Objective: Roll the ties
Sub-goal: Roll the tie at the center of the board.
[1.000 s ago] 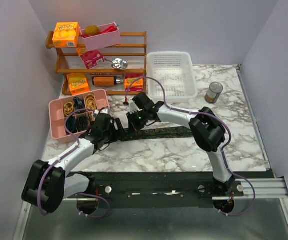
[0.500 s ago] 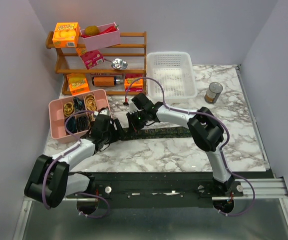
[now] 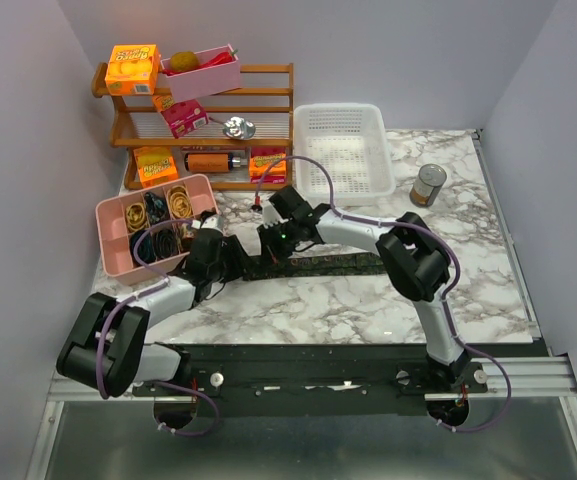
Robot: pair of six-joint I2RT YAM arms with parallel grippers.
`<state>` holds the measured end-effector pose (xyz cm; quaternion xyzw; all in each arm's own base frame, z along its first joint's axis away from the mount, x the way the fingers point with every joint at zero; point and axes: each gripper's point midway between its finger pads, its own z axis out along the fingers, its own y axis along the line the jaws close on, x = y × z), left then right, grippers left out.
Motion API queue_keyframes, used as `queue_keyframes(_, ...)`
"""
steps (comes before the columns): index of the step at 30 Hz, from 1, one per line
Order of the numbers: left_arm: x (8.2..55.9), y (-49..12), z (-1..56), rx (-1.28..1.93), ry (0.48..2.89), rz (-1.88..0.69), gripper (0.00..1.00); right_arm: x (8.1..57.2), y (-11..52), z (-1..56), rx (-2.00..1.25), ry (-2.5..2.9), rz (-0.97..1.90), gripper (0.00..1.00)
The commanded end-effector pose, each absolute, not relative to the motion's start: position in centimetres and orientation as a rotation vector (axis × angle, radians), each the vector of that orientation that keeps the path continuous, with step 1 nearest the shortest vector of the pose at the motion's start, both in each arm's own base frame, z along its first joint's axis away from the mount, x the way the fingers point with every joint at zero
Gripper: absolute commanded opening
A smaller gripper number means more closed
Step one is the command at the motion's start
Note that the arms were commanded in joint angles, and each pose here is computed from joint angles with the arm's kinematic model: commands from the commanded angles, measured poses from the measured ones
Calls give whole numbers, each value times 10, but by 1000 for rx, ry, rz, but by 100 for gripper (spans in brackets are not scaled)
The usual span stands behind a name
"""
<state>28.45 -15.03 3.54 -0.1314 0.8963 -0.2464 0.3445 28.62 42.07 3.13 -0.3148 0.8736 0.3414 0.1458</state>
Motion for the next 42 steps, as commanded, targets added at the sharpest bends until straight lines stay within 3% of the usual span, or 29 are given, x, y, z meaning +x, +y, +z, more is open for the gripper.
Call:
queue_keyframes(1, 286, -152, 29, -369, 2307, -678, 57, 282, 401, 16, -936, 2566, 928, 0)
queue_keyframes(6, 291, -158, 31, -370, 2272, -721, 51, 280, 404, 25, -961, 2541, 980, 0)
queue_keyframes(16, 291, -161, 39, -344, 2257, -745, 30, 291, 404, 70, -925, 2436, 948, 1)
queue_keyframes(29, 289, -156, 52, -284, 2275, -693, 30, 304, 402, 39, -901, 2498, 857, 1)
queue_keyframes(42, 288, -157, 56, -235, 2338, -609, 31, 294, 416, 38, -916, 2509, 940, 1)
